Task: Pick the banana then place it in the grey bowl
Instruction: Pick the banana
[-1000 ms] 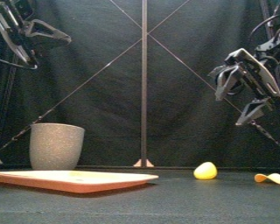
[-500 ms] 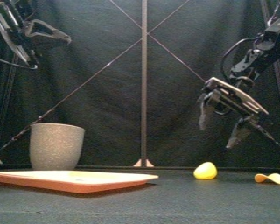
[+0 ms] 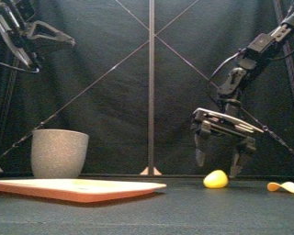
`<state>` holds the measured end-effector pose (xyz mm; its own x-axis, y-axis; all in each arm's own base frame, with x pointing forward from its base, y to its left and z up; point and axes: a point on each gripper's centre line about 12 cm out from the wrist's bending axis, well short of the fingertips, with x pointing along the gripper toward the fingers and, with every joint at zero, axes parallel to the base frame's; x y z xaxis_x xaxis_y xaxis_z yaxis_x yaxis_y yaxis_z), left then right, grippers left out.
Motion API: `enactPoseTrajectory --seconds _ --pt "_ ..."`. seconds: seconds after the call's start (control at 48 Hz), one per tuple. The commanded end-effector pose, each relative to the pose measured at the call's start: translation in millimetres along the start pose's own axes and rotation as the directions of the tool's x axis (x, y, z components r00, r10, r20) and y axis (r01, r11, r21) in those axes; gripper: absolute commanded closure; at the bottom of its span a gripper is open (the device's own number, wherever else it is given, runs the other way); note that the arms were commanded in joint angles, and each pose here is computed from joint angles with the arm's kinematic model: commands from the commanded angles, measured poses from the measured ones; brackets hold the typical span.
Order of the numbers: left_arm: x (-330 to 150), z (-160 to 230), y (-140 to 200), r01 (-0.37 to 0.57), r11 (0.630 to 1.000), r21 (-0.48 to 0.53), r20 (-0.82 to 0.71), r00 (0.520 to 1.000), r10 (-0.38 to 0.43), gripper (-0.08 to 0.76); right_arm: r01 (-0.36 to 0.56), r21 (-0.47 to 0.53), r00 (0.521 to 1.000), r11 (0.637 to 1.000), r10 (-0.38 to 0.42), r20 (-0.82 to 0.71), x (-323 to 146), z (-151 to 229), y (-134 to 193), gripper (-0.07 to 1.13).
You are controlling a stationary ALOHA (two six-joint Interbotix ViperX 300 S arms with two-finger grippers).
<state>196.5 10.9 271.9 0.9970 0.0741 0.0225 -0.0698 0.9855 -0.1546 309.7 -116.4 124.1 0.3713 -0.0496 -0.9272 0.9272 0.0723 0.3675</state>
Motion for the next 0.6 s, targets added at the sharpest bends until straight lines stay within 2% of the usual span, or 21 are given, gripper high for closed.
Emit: enactPoseTrajectory --seconds 0.021,0.25,0.354,0.458,0.604 --pt "2 4 0 0.000 1.000 0.003 0.011 1.000 0.000 0.692 -0.001 -0.001 1.000 1.000 0.001 0.028 -3 5 13 0.04" --pt "2 5 0 -0.001 1.000 0.004 0.013 1.000 0.001 0.692 0.048 -0.007 0.998 0.999 -0.048 0.040 5 4 19 0.05" --pt "2 4 0 -0.001 1.000 0.006 0.011 1.000 0.001 0.692 0.070 -0.005 0.997 0.998 -0.070 0.028 11 1 19 0.09" --pt "1 3 0 -0.001 1.000 0.004 0.010 1.000 0.001 0.692 0.082 -0.010 0.996 0.997 -0.082 0.022 15 -1 20 0.21" --pt "1 3 0 -0.001 1.000 0.004 0.008 1.000 0.001 0.692 0.070 -0.032 0.997 0.997 -0.069 0.026 15 -3 27 0.47"
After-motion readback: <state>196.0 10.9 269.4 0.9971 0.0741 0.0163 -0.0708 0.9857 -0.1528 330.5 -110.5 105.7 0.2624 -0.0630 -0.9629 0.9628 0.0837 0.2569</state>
